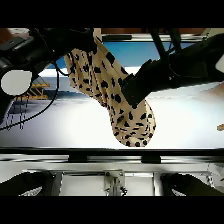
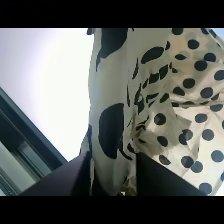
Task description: Fold the shirts.
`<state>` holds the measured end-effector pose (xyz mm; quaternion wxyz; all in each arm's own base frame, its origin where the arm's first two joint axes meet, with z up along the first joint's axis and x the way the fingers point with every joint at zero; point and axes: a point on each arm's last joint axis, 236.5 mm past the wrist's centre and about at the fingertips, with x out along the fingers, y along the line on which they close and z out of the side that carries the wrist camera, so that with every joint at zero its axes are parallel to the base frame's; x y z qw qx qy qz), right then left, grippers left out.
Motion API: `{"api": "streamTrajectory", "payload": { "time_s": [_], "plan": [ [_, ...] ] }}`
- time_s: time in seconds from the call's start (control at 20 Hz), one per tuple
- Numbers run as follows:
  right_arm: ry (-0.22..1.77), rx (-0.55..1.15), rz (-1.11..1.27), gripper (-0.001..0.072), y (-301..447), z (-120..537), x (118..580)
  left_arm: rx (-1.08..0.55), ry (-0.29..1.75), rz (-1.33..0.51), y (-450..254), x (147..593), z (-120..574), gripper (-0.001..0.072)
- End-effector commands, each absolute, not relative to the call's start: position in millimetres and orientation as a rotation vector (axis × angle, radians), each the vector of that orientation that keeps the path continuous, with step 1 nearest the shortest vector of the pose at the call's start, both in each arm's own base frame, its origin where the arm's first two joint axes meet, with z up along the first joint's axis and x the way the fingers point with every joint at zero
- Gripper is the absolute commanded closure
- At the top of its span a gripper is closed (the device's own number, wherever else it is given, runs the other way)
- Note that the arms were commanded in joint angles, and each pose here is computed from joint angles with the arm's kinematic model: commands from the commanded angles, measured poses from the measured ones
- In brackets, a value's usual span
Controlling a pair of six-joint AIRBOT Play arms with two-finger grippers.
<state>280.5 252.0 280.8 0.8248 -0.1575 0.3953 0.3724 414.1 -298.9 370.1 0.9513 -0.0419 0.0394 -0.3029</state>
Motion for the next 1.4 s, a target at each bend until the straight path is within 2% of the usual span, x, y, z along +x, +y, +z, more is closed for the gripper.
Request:
{"api": "streamTrajectory", "payload": {
  "time_s": [0.0, 0.05, 0.1, 0.2, 0.25, 0.3, 0.35, 0.4, 0.5, 0.55, 1.05, 1.2, 1.35],
  "plan": [
    [0.865, -0.341, 0.788, 0.0532, 256, 271, 287, -0.088, 0.077, -0.613, -297, 414, 372, 0.0662],
    [0.856, -0.339, 0.788, 0.0628, 257, 272, 288, -0.088, 0.077, -0.609, -295, 415, 372, 0.0662],
    [0.835, -0.336, 0.793, 0.0656, 260, 275, 291, -0.088, 0.077, -0.606, -294, 416, 372, 0.0662],
    [0.773, -0.341, 0.816, 0.0658, 267, 285, 295, -0.109, 0.086, -0.593, -289, 420, 371, 0.066],
    [0.736, -0.33, 0.815, 0.0659, 269, 292, 299, -0.109, 0.091, -0.589, -288, 421, 370, 0.0629],
    [0.7, -0.314, 0.808, 0.0659, 270, 300, 303, -0.108, 0.095, -0.587, -287, 421, 369, 0.0472],
    [0.666, -0.295, 0.796, 0.0661, 271, 307, 307, -0.108, 0.094, -0.587, -287, 421, 369, 0.0203],
    [0.639, -0.278, 0.792, 0.0661, 272, 314, 309, -0.108, 0.095, -0.588, -287, 421, 369, 0.0079],
    [0.612, -0.263, 0.778, 0.0662, 271, 321, 312, -0.108, 0.091, -0.588, -287, 420, 371, 0.0063],
    [0.615, -0.26, 0.76, 0.0662, 268, 321, 314, -0.11, 0.085, -0.588, -286, 419, 373, 0.0021],
    [0.59, -0.265, 0.619, 0.0662, 245, 325, 337, -0.132, -0.011, -0.592, -263, 388, 420, 0.0035],
    [0.55, -0.289, 0.439, 0.0662, 209, 334, 359, -0.145, -0.047, -0.599, -256, 374, 438, 0.0035],
    [0.471, -0.274, 0.17, 0.0662, 135, 363, 379, -0.153, -0.071, -0.607, -251, 362, 449, 0.0035]
  ]
}}
